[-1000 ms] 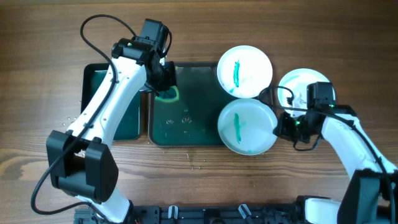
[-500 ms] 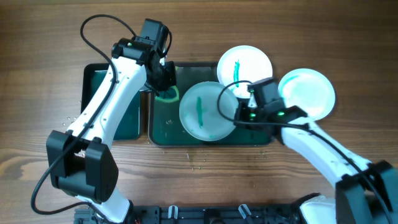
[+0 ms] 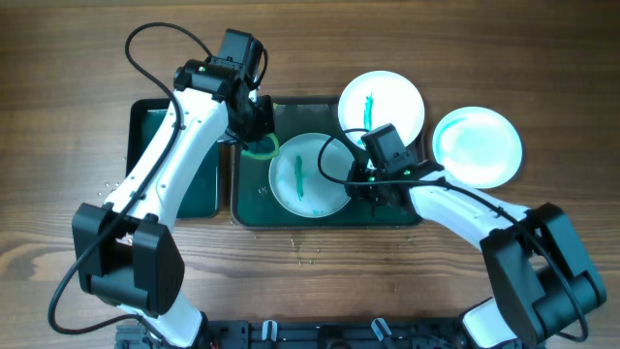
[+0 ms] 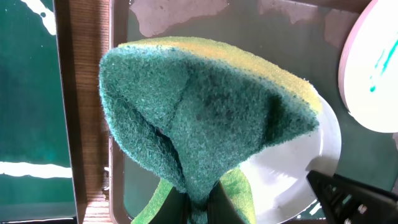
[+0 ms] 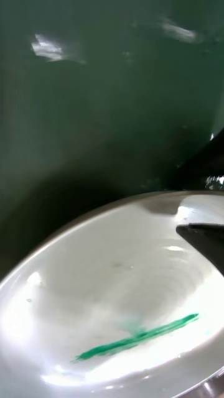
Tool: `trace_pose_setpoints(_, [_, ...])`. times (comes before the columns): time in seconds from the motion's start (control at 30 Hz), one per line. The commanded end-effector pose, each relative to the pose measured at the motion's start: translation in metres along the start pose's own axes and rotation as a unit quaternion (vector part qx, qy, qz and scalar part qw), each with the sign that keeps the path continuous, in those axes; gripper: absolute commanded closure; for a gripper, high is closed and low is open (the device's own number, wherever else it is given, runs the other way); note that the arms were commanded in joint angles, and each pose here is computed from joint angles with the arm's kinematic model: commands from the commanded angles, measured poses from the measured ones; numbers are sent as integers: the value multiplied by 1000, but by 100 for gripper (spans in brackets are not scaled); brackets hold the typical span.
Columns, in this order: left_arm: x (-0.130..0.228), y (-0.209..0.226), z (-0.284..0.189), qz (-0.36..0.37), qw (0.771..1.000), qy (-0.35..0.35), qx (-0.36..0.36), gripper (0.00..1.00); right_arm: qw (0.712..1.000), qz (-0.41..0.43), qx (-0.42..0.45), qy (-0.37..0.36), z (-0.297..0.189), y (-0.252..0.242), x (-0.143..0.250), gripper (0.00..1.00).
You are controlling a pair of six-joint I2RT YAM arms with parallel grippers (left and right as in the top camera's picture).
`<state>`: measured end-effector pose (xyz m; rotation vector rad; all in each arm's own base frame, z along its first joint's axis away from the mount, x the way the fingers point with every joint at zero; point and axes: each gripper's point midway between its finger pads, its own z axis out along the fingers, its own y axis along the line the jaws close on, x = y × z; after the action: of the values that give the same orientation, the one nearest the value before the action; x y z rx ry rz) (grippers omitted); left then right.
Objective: Clean dirty plates on tray and stack at the side
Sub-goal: 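Grasp the lower-right plate rim with the right gripper and drag it left, then scrub the second plate with the sponge while the right gripper holds its rim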
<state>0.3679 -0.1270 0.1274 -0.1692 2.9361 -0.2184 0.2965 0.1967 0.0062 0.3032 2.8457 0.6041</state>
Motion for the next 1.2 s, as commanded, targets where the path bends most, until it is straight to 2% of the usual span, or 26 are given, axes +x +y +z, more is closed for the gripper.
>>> trace_pose_setpoints(0.0, [1, 0, 0, 5, 1000, 2, 3, 96, 996, -88, -10, 13, -6, 14, -7, 67])
trace_pose_setpoints(0.2, [1, 0, 1, 5, 1000, 2, 4, 96, 984, -177, 8, 0, -8, 8, -19, 63])
trace_pose_setpoints(0.3, [1, 0, 1, 5, 1000, 1, 4, 96, 982, -188, 4, -2, 4, 8, -22, 70])
trace_pose_setpoints(0.43, [1, 0, 1, 5, 1000, 2, 4, 96, 983, -185, -6, 14, 28, 5, -19, 72])
trace_pose_setpoints(0.57, [1, 0, 1, 5, 1000, 2, 4, 96, 982, -185, -21, 19, 34, 9, -17, 81])
trace_pose_setpoints(0.7, [1, 0, 4, 3, 1000, 6, 2, 96, 982, -185, -22, 18, 33, 9, -17, 95])
trace_pose_setpoints(1.0, [32, -9, 48, 0, 999, 34, -5, 96, 997, -70, 1, 33, 33, 0, -11, 96])
trace_pose_setpoints(1.17, [49, -12, 75, -22, 999, 34, -3, 96, 997, -61, 8, 37, 32, -3, -9, 96])
